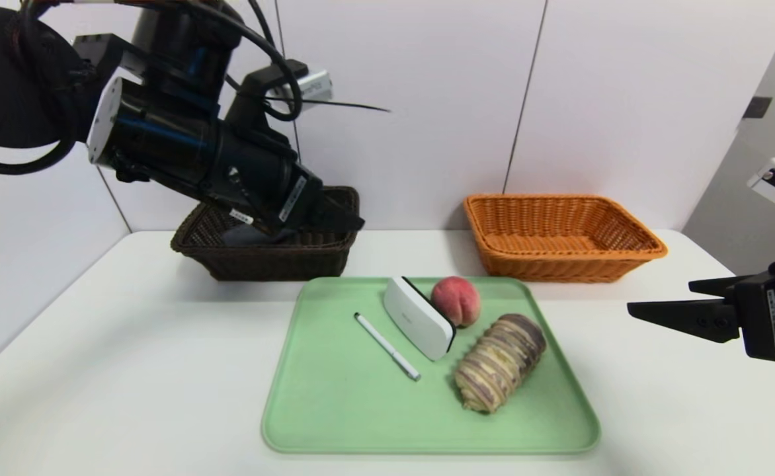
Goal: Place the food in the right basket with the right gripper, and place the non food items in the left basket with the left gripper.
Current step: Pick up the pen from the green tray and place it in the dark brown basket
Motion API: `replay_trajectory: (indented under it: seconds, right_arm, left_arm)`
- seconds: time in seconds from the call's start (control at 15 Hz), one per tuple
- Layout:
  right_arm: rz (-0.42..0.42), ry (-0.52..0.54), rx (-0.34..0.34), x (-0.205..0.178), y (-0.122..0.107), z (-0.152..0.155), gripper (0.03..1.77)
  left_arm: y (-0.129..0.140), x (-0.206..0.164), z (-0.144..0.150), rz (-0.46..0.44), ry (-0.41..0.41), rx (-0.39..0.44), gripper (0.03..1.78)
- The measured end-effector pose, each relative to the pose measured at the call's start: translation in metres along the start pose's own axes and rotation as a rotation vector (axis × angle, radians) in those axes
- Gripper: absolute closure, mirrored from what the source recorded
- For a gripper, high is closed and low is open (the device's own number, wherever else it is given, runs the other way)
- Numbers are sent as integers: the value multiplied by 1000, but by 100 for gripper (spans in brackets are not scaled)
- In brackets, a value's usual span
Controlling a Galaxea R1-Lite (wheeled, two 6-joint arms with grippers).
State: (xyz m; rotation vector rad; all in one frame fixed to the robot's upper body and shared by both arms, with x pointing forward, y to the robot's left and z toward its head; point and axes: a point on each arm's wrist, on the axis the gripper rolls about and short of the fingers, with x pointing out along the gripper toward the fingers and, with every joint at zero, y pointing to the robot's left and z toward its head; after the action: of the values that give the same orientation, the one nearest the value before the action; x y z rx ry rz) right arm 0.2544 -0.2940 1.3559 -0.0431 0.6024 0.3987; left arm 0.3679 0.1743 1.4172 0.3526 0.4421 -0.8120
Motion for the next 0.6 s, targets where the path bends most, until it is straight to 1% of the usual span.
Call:
replay_trajectory:
  seconds: [0.13,0.27,0.4,0.6]
  right_arm:
    - [0,1,0,0,0,0,10]
    - [4,4,1,1,0,-1,10]
    - [7,6,1,1,0,-1,10]
    - [6,-7,-1,2,0,0,10]
  left_arm:
    - [-21,9,-6,-68,35,58,14]
    - [-35,19,-12,-122,66,159,14]
    - [-46,30,-17,-169,88,258,13]
    - [-56,48,-25,-224,129,343,12]
